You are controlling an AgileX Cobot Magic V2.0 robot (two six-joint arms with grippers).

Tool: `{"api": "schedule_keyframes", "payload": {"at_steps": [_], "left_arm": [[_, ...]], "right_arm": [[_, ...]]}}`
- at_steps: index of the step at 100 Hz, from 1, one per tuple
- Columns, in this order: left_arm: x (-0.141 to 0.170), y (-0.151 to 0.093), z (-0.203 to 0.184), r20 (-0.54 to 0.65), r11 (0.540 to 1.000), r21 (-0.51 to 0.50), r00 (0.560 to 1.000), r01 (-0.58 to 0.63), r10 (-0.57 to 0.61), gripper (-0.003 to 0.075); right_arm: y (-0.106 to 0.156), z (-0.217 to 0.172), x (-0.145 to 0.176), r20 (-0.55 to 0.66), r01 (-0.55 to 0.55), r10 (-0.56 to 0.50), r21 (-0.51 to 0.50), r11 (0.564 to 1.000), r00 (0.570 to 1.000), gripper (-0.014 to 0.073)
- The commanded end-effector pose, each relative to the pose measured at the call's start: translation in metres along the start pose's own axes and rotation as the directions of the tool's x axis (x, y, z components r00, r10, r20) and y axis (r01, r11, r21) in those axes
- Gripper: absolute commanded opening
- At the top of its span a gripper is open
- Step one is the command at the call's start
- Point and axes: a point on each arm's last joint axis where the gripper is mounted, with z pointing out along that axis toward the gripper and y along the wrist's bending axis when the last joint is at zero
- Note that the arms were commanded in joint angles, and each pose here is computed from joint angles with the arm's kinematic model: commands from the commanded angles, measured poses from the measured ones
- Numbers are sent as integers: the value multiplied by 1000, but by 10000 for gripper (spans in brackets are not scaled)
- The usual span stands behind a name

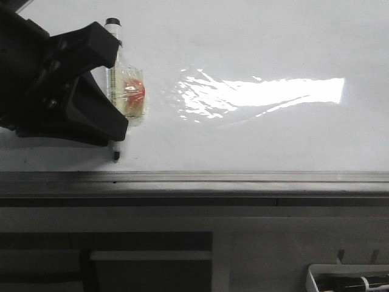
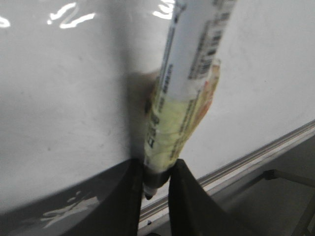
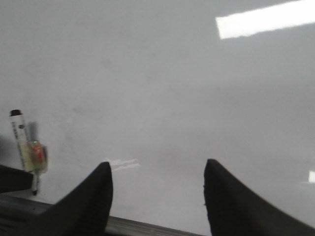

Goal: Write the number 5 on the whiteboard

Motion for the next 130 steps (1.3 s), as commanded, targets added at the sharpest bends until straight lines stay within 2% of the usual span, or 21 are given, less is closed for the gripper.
{"api": "schedule_keyframes", "payload": {"at_steps": [1,11,15,25,26,29,30,31,33,46,55,62,70,100,113,130], "left_arm": [[-14,-11,-15,81,998,34,995,-60,57,-20],[-15,-24,-28,80,963,87,966,-253,247,-20],[-14,-31,-34,90,917,115,923,-383,374,-20],[-15,-45,-46,137,817,151,830,-556,540,-20],[-15,-46,-47,145,789,150,803,-595,578,-20],[-15,-51,-51,164,747,157,763,-646,625,-20],[-16,-51,-51,167,746,157,762,-647,625,-20],[-15,-53,-52,176,716,157,732,-681,658,-20],[-15,-55,-54,185,691,154,707,-707,682,-20],[-6,-65,-56,202,446,152,470,-882,859,-20],[1,-68,-55,187,335,151,360,-930,914,-20],[3,-69,-55,180,281,149,305,-948,935,-20],[5,-71,-55,182,269,152,294,-951,938,-20],[4,-71,-55,183,270,149,294,-951,938,-20],[4,-71,-55,183,270,149,294,-951,938,-20],[4,-71,-55,183,270,148,294,-951,938,-20]], "right_arm": [[9,-4,-23,91,74,-67,-71,995,994,367],[20,-3,-27,30,161,-158,-187,969,987,367],[25,0,-28,-1,191,-197,-244,951,980,367],[38,10,-26,-75,239,-284,-366,899,956,367],[40,12,-26,-80,247,-298,-382,891,951,367],[44,16,-24,-91,260,-323,-411,874,942,367],[45,17,-25,-90,263,-327,-418,870,941,367],[46,19,-24,-93,268,-338,-431,862,937,367],[49,22,-23,-96,280,-359,-452,847,928,367],[70,40,-19,-86,334,-450,-550,765,889,367],[82,52,-17,-82,359,-490,-578,732,868,367],[90,62,-17,-88,367,-510,-592,717,855,367],[98,72,-19,-92,372,-519,-594,713,850,367],[119,102,-22,-112,369,-531,-599,710,840,367],[123,111,-18,-135,365,-543,-606,707,828,367],[125,112,-19,-142,349,-530,-607,714,836,367]]}}
